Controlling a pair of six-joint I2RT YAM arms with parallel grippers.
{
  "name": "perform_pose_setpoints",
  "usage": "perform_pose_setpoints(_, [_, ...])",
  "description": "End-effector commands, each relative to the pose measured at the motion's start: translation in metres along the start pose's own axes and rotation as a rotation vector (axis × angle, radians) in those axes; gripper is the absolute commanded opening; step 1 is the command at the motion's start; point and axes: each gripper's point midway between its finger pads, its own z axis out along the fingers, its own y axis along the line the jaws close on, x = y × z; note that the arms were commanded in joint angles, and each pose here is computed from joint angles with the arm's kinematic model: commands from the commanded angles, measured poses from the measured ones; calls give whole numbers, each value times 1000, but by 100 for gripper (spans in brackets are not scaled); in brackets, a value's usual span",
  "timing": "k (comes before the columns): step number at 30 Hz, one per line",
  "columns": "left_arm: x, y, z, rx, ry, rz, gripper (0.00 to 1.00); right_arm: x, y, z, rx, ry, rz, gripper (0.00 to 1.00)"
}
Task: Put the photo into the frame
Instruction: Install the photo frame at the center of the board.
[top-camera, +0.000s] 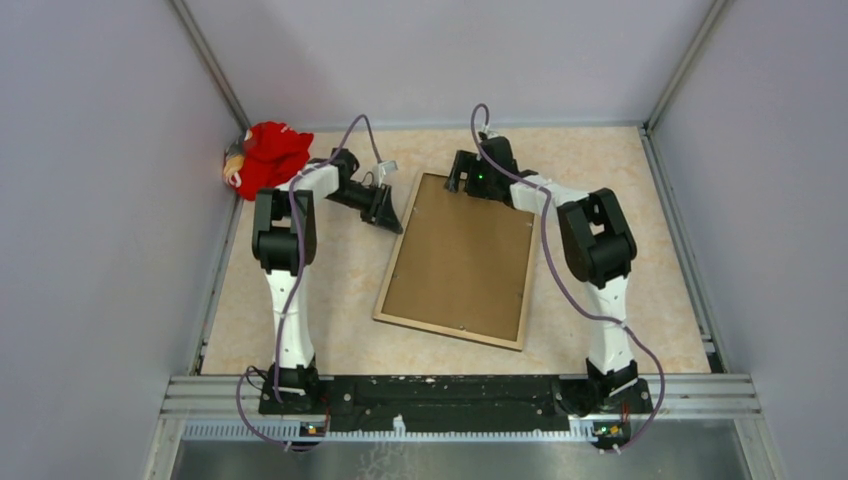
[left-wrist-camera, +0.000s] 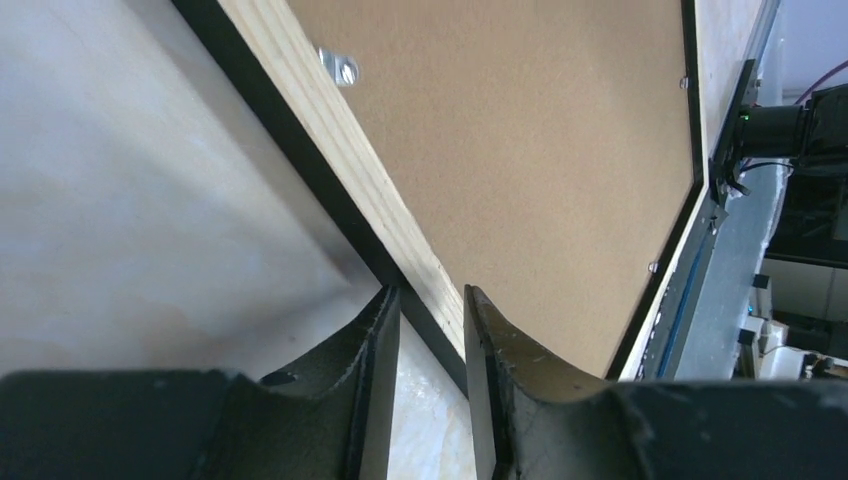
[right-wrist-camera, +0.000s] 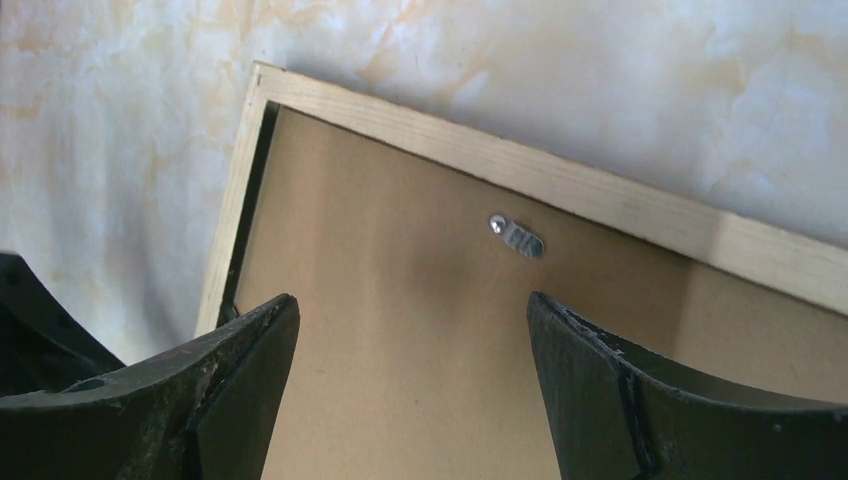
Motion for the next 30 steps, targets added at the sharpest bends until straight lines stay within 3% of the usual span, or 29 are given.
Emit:
perform_pose_setpoints(1, [-44, -6, -17, -21, -62, 55, 38, -31, 14, -26, -45, -93, -23, 84])
perform_pose_setpoints(9, [-66, 7, 8, 2, -77, 35, 44, -8, 8, -13, -62, -51, 14, 84])
perform_pose_setpoints(21, [-28, 11, 24, 37, -11, -11, 29, -13, 3, 6, -35, -32, 11, 84])
perform_pose_setpoints(26, [-23, 0, 0, 24, -27, 10, 32, -53, 4, -48, 0, -141, 22, 93])
perform_pose_setpoints(30, [-22, 1, -29, -31, -30, 50, 39, -71, -45, -109, 172, -212, 103, 99])
